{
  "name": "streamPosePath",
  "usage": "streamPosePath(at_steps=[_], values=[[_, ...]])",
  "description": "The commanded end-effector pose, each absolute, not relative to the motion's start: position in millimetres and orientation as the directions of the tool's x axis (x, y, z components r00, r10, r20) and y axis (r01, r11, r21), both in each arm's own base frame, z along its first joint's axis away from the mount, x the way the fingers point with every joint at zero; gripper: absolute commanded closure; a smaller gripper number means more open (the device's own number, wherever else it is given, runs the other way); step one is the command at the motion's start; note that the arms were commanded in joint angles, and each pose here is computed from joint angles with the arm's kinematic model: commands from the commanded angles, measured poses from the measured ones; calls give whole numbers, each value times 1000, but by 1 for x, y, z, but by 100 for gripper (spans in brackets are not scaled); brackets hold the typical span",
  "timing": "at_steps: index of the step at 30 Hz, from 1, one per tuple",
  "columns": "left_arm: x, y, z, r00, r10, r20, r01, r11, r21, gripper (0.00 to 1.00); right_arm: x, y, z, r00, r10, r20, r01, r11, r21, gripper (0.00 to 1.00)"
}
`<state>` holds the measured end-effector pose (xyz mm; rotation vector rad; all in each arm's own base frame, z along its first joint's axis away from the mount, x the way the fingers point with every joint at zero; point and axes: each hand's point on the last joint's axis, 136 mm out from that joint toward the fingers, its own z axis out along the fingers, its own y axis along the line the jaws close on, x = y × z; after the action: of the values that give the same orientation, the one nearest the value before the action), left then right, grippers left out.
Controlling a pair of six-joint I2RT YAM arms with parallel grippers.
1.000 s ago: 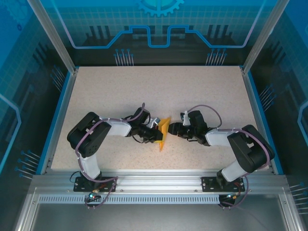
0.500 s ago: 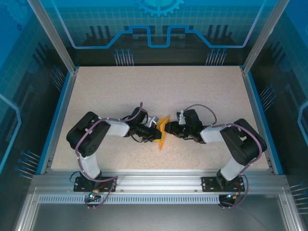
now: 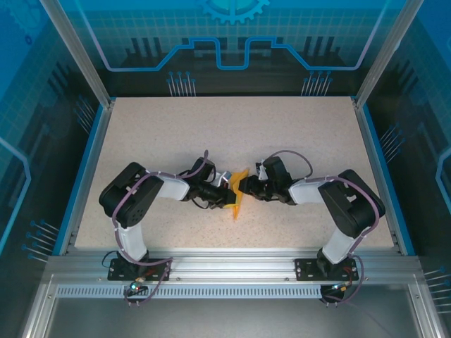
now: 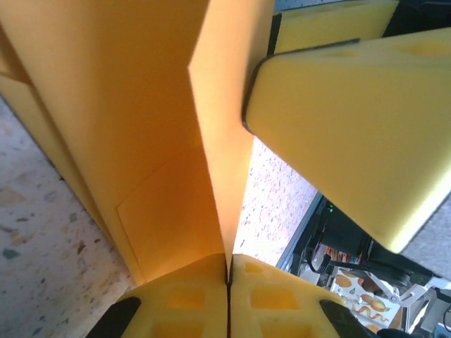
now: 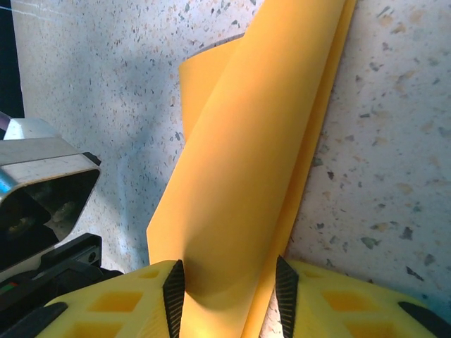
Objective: Fold a paper plane with a square sheet of paper (fold left side to right side)
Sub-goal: Fold the wing for the fifth time at the center of the table.
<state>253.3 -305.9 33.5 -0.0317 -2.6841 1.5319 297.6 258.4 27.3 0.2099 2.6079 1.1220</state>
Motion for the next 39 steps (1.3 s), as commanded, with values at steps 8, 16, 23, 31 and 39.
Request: streamPosePath(at_steps=[8,16,23,31,39], values=[[249,-302,28,-997,48,66,-34,501,-865,88,281,253,-5,-967,228,-112,106,761,640,59],[249,-302,30,-997,47,62,-30,503,-864,80,276,251,-16,-971,226,-74,134,777,615,60],[248,-298,36,-997,48,57,-24,508,-861,71,275,251,-20,-972,225,-62,141,778,612,60],[252,-282,47,-999,16,42,-27,514,-858,52,276,252,-19,-973,223,-63,138,776,616,61],[276,-270,57,-998,-40,43,-57,499,-865,48,275,252,-19,-973,222,-65,136,776,616,61]])
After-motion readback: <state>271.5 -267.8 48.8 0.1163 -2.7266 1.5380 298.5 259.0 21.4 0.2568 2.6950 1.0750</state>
